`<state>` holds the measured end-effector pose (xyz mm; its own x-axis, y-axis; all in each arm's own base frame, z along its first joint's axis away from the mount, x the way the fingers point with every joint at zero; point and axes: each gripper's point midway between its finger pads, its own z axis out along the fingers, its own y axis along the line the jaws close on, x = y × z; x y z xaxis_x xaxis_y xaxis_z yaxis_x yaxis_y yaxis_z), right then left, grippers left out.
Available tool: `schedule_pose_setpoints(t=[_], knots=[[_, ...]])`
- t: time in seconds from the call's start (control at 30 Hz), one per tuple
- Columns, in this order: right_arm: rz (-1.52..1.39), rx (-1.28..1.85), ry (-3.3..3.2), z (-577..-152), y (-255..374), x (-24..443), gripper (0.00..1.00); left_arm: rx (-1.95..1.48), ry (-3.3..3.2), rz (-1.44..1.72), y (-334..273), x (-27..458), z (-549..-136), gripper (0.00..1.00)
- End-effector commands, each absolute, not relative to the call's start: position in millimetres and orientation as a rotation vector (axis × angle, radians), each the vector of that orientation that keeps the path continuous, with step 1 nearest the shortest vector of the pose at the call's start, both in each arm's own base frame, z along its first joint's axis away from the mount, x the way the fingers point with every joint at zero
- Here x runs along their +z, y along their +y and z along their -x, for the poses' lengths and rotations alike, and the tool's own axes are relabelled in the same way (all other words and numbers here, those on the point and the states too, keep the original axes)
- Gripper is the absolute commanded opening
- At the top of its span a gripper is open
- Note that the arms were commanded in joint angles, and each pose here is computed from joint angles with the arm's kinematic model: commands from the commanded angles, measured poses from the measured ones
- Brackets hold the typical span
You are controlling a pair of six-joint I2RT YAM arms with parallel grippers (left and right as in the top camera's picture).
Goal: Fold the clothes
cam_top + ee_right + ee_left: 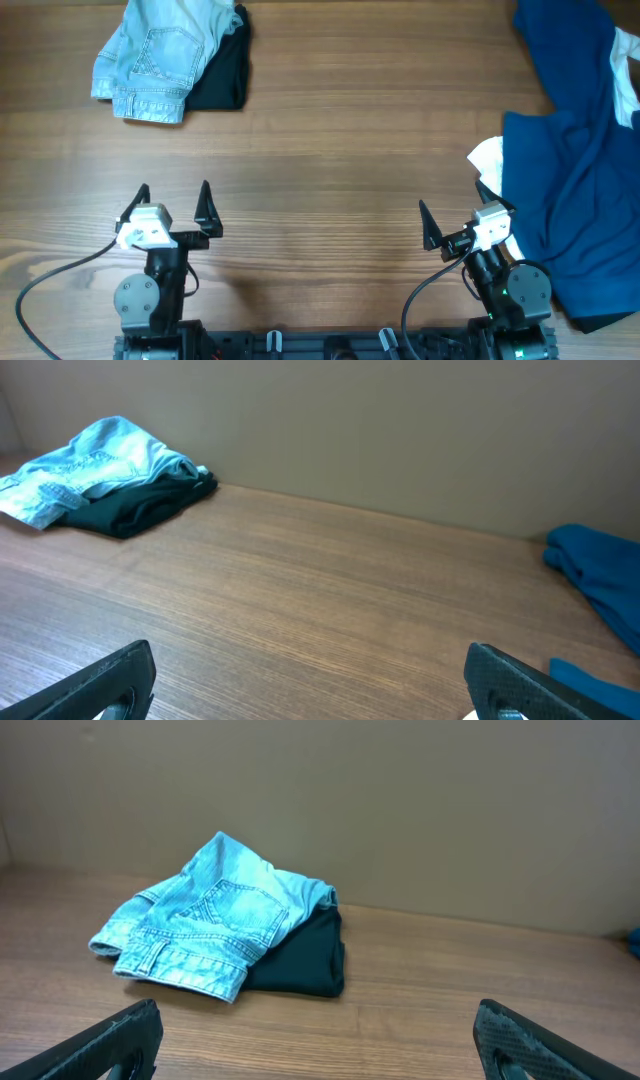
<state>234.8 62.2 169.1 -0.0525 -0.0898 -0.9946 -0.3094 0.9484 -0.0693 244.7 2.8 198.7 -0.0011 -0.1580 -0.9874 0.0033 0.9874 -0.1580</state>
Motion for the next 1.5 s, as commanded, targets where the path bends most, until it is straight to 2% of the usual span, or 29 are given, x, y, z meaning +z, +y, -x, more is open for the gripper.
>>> schedule_pose_setpoints(t=[0.0,0.23,0.4,1.47], knots=[[0.292,0.181,1.614,-235.1,59.8,171.6,1.0,-0.117,1.536,0.121,3.7,197.2,-242.5,1.0],[0.292,0.181,1.614,-235.1,59.8,171.6,1.0,-0.124,1.562,0.117,1.4,190.3,-242.8,1.0],[0.292,0.181,1.614,-235.1,59.8,171.6,1.0,-0.128,1.643,0.121,0.1,156.4,-246.0,1.0],[0.292,0.181,1.614,-235.1,59.8,171.6,1.0,-0.147,1.643,0.098,-6.7,157.1,-246.0,1.0]])
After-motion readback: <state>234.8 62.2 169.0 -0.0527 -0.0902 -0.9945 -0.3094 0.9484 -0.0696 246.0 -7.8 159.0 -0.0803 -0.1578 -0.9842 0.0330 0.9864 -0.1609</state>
